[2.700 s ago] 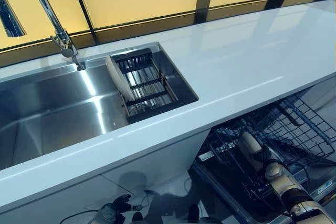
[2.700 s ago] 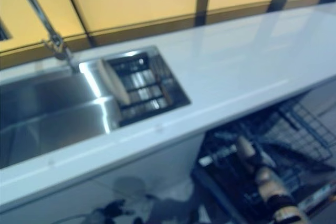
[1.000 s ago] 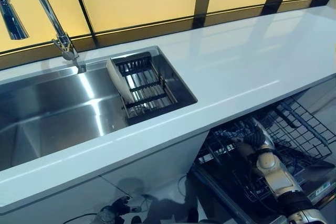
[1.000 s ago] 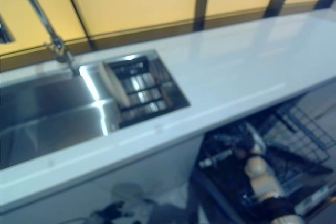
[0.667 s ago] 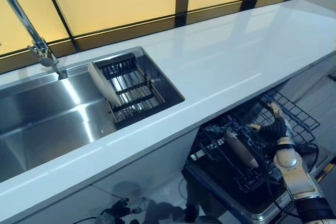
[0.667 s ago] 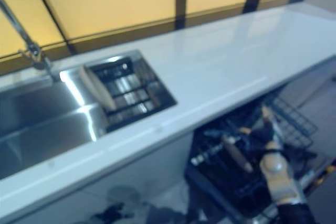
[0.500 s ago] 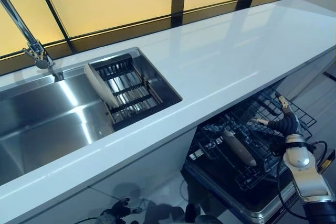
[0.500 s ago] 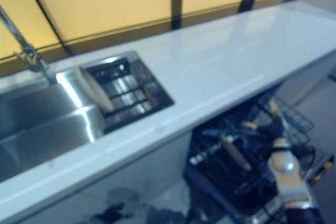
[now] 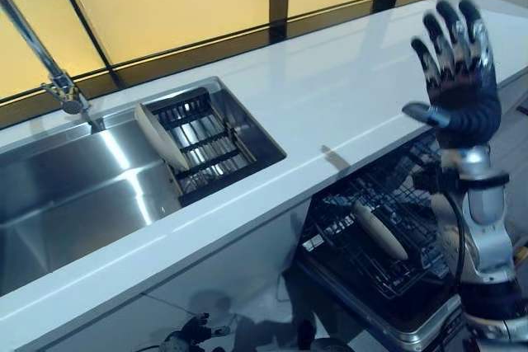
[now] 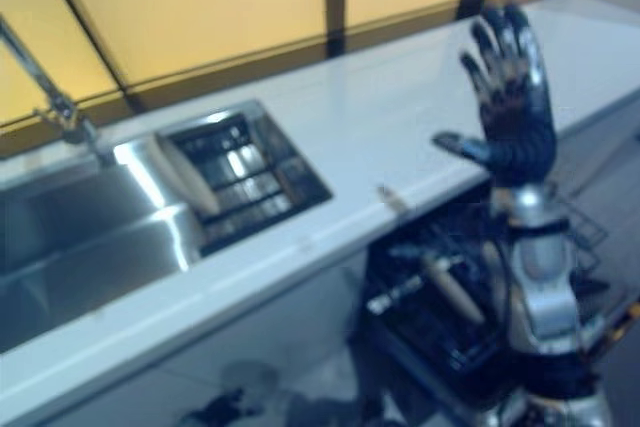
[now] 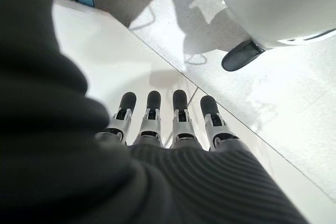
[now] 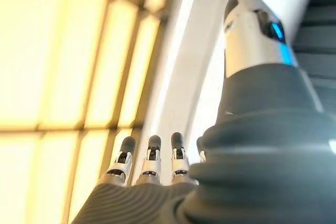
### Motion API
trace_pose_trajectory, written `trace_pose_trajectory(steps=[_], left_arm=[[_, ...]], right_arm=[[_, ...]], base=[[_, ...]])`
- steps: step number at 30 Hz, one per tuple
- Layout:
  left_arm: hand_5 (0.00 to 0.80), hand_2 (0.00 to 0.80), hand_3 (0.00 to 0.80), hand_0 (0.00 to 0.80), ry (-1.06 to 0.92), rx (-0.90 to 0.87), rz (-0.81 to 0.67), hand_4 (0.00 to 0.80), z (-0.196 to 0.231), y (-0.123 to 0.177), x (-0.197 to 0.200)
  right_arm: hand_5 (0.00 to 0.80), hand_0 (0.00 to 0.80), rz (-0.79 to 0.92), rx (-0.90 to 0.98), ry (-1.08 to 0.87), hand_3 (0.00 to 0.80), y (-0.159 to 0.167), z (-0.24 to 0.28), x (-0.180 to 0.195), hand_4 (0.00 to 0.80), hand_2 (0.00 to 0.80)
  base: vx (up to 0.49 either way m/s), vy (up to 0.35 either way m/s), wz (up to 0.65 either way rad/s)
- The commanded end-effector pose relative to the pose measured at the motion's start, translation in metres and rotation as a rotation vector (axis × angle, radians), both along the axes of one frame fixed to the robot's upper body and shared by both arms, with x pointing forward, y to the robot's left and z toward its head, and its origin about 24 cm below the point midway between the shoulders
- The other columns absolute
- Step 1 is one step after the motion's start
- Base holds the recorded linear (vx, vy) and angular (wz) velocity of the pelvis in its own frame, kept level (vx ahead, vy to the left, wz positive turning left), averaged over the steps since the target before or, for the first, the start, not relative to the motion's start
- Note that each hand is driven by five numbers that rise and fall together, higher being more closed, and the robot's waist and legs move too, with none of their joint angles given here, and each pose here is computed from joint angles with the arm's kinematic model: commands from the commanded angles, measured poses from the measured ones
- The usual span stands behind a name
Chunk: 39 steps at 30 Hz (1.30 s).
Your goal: Take plates into dishwasher
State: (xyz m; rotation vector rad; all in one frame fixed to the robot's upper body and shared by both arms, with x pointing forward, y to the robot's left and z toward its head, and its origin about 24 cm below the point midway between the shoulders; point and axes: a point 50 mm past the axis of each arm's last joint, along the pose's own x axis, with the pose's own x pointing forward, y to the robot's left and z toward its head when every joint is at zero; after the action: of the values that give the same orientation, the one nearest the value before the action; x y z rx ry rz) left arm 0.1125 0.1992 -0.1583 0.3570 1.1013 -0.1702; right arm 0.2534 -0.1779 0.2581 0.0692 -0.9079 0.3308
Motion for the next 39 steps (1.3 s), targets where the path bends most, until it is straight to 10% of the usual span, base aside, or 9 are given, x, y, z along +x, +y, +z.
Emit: trace_pose_trajectory(steps=[1, 16, 39], left_arm=[[0.000, 0.000, 0.000, 0.000, -0.024, 0.053, -0.007, 0.000, 0.005, 0.015, 0.015], [0.000, 0.000, 0.000, 0.000, -0.010, 0.067, 0.010, 0.000, 0.003, 0.013, 0.011], [0.000, 0.000, 0.000, 0.000, 0.030, 0.127, -0.050, 0.000, 0.006, 0.027, 0.016]], right_arm=[[0.000, 0.000, 0.043, -0.009, -0.019, 0.000, 0.023, 0.019, 0.005, 0.000, 0.000], [0.000, 0.000, -0.140, 0.045, 0.204, 0.000, 0.065, 0.011, 0.050, 0.000, 0.000], [0.000, 0.000, -0.353, 0.163, 0.548, 0.000, 0.039, 0.004, 0.115, 0.000, 0.000]], base=[[0.030, 0.067, 0.20], [0.074, 0.138, 0.27], [0.058, 0.108, 0.18]])
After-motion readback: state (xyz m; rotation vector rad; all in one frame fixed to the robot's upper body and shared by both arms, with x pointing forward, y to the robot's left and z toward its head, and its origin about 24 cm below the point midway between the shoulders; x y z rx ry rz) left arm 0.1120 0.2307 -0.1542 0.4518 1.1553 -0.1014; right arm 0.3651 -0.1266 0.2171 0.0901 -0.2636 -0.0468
